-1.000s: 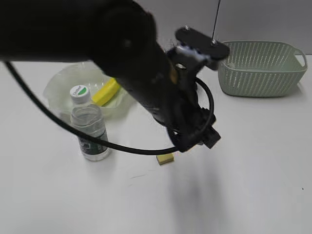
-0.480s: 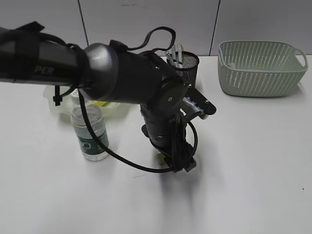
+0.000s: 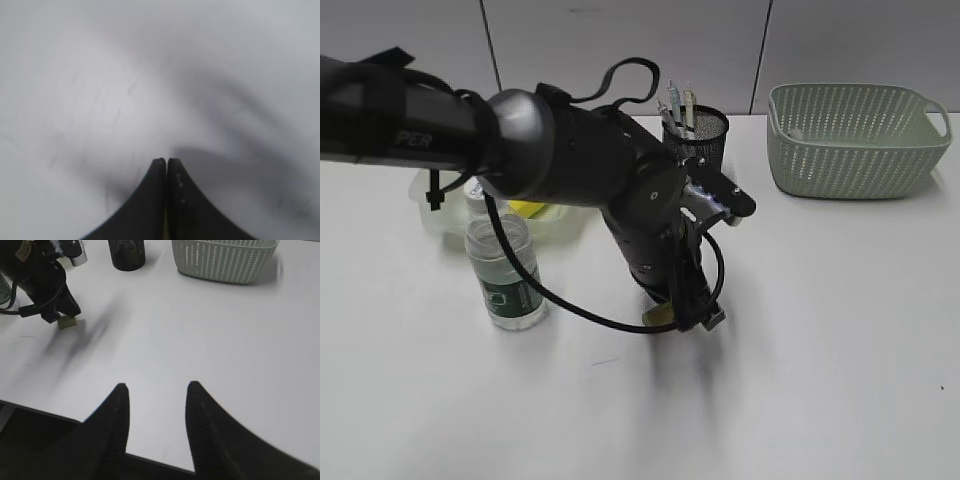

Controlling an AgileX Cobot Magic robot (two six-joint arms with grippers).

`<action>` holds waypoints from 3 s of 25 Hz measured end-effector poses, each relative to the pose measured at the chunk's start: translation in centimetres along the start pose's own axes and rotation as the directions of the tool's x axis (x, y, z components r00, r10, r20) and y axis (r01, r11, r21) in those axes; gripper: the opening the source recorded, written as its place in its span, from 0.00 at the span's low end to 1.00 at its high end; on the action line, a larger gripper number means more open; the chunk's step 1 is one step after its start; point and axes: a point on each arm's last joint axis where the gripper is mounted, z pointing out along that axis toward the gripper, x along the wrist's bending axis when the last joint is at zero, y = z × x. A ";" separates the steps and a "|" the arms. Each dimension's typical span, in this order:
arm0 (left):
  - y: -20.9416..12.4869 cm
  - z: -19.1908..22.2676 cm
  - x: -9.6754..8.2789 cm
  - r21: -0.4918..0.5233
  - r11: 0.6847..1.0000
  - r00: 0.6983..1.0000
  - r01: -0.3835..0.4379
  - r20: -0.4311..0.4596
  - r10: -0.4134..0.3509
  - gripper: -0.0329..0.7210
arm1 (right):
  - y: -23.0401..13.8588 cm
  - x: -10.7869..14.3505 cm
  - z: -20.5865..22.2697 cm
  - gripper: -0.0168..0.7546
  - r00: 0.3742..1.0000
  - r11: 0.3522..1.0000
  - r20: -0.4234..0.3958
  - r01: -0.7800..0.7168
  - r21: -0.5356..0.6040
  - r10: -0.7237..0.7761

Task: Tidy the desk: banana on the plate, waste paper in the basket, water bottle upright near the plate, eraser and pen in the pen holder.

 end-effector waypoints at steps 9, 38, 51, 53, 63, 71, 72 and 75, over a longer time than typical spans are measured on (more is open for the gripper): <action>1.5 -3.5 2.0 -0.141 0.985 0.995 0.104 0.028 -0.101 0.24 | 0.0 0.0 0.0 0.42 1.000 1.000 0.000 -0.001 -0.002 0.001; 9.2 -9.9 9.7 -0.766 0.617 0.968 0.178 0.023 -0.251 0.29 | 0.0 0.0 0.2 0.42 1.000 1.000 0.000 -0.001 -0.012 0.001; 10.3 -6.0 13.2 -0.764 0.614 0.953 0.198 0.003 -0.304 0.48 | 0.0 0.0 0.2 0.42 1.000 1.000 0.000 -0.002 -0.014 0.002; 10.3 -6.0 13.2 -0.764 0.614 0.953 0.198 0.003 -0.304 0.59 | 0.0 0.0 0.2 0.42 1.000 1.000 0.000 -0.002 -0.014 0.002; 9.4 -12.9 12.7 -0.686 0.699 0.963 0.204 0.012 -0.269 0.59 | 0.0 0.0 0.2 0.42 1.000 1.000 0.004 0.001 -0.015 -0.001; 0.7 -24.7 9.5 -0.706 0.689 0.970 0.162 -0.014 -0.242 0.48 | 0.1 -0.2 0.2 0.42 1.000 1.000 0.022 0.011 -0.016 -0.011; -1.6 -26.0 8.7 -0.705 0.692 0.971 0.155 -0.019 -0.237 0.48 | 0.1 -0.2 0.2 0.42 1.000 1.000 0.022 0.011 -0.016 -0.011; -8.9 -29.4 6.4 -0.685 0.714 0.974 0.146 -0.028 -0.226 0.48 | 0.1 -0.2 0.2 0.42 1.000 1.000 0.022 0.011 -0.016 -0.011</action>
